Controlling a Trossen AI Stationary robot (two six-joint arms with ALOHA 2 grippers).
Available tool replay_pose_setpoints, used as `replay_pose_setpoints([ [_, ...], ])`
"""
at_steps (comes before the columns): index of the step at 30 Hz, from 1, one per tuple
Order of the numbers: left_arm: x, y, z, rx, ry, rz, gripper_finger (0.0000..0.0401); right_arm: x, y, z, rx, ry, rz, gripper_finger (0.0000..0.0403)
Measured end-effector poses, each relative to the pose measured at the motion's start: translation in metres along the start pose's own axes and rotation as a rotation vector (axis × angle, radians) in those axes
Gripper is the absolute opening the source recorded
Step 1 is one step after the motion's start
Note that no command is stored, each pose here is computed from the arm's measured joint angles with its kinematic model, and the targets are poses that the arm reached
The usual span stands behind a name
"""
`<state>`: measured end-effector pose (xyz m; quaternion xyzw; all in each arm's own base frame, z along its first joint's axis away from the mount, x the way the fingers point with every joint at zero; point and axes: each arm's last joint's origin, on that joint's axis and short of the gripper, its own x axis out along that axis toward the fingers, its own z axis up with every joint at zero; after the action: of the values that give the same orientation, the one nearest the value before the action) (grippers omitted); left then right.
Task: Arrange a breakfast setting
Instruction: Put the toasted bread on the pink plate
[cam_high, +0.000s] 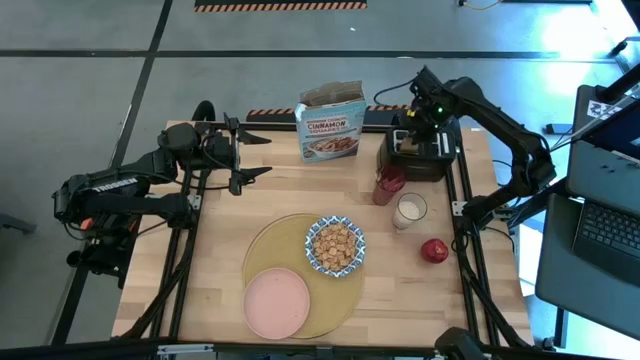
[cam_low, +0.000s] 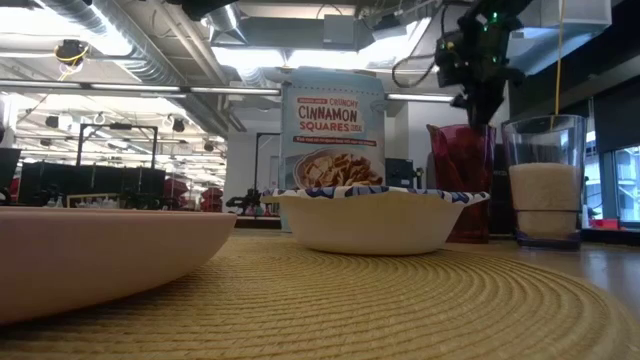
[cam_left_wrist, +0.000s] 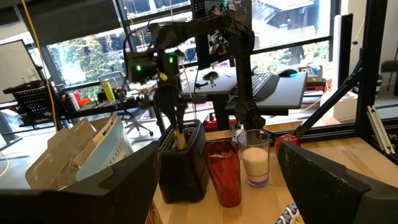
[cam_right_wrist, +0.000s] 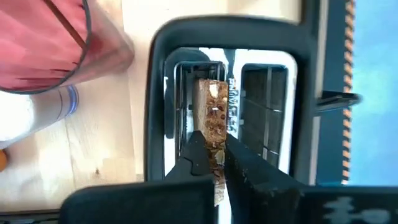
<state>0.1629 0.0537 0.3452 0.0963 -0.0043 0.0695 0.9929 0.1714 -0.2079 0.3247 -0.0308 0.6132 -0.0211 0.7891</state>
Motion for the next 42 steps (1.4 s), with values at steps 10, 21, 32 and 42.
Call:
replay_pose_setpoints([
  [10, 0.000, 0.000, 0.000, 0.000, 0.000, 0.000, 0.0314, -0.074, 0.004, 0.011, 0.005, -0.096, -0.116, 0.0003],
  [21, 0.000, 0.000, 0.000, 0.000, 0.000, 0.000, 0.0314, -0.109, 0.015, 0.015, -0.015, -0.257, -0.083, 0.0002],
  [32, 0.000, 0.000, 0.000, 0.000, 0.000, -0.001, 0.0314, -0.098, 0.073, 0.080, -0.299, -0.535, 0.159, 0.0002],
  [42, 0.000, -0.001, -0.001, 0.001, 0.004, -0.032, 0.0314, -0.046, 0.155, 0.148, -0.555, -0.722, 0.171, 0.0003],
])
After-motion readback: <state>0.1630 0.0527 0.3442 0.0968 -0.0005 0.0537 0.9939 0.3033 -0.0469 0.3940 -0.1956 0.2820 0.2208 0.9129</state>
